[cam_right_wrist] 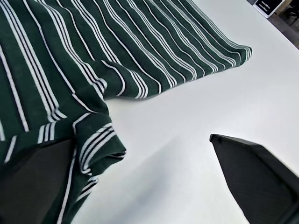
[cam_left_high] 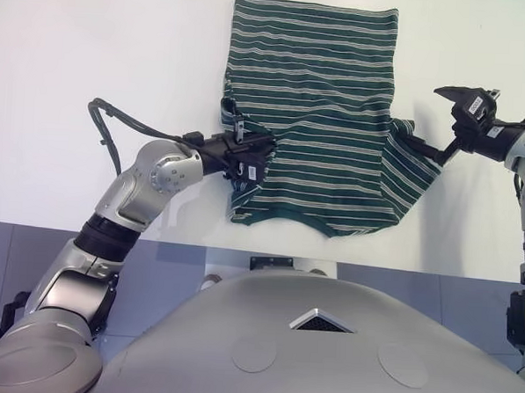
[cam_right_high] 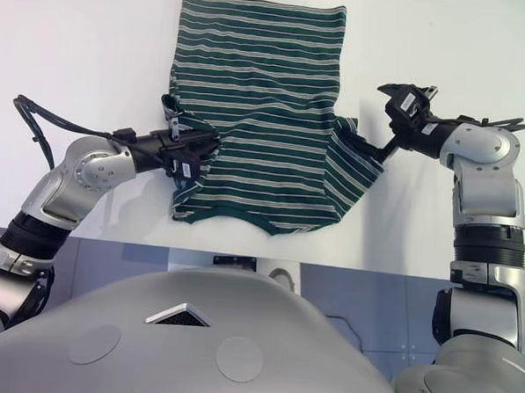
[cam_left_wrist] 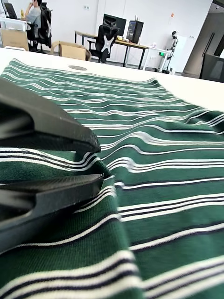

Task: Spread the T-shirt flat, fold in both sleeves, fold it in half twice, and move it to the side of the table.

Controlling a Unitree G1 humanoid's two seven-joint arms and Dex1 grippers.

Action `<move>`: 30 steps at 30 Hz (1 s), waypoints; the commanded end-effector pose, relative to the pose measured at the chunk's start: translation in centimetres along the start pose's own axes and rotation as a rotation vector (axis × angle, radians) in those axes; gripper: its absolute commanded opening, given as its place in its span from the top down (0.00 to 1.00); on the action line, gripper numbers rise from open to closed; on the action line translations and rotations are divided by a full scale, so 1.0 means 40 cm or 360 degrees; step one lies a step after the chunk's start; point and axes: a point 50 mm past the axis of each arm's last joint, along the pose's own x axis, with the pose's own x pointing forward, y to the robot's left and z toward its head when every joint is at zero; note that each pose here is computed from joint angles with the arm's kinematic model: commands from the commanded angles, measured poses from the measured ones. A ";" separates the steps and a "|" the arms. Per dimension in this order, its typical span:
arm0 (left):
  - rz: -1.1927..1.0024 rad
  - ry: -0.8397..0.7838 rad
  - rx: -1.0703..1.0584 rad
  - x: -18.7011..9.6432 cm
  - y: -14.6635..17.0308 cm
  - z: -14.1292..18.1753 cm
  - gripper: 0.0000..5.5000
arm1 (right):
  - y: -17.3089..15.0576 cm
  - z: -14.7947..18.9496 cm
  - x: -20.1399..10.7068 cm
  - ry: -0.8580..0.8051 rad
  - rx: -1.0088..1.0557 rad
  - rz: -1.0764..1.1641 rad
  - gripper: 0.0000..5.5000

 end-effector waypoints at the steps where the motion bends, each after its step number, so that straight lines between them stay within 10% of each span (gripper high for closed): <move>1: 0.0038 -0.0031 -0.0018 0.008 0.013 0.010 0.74 | -0.035 0.007 -0.025 0.0074 -0.0126 -0.0040 0.02; 6: 0.0357 0.0144 0.0092 0.012 0.046 -0.016 0.56 | -0.066 -0.010 -0.120 0.0317 -0.0323 0.0033 0.02; 20: 0.0507 0.0272 0.0122 0.013 0.030 -0.034 0.55 | 0.002 -0.031 -0.164 0.0501 -0.0428 0.0489 0.02; 30: 0.0496 0.0271 0.0119 0.022 0.029 -0.035 0.55 | 0.041 -0.045 -0.131 0.0449 -0.0395 0.0583 0.41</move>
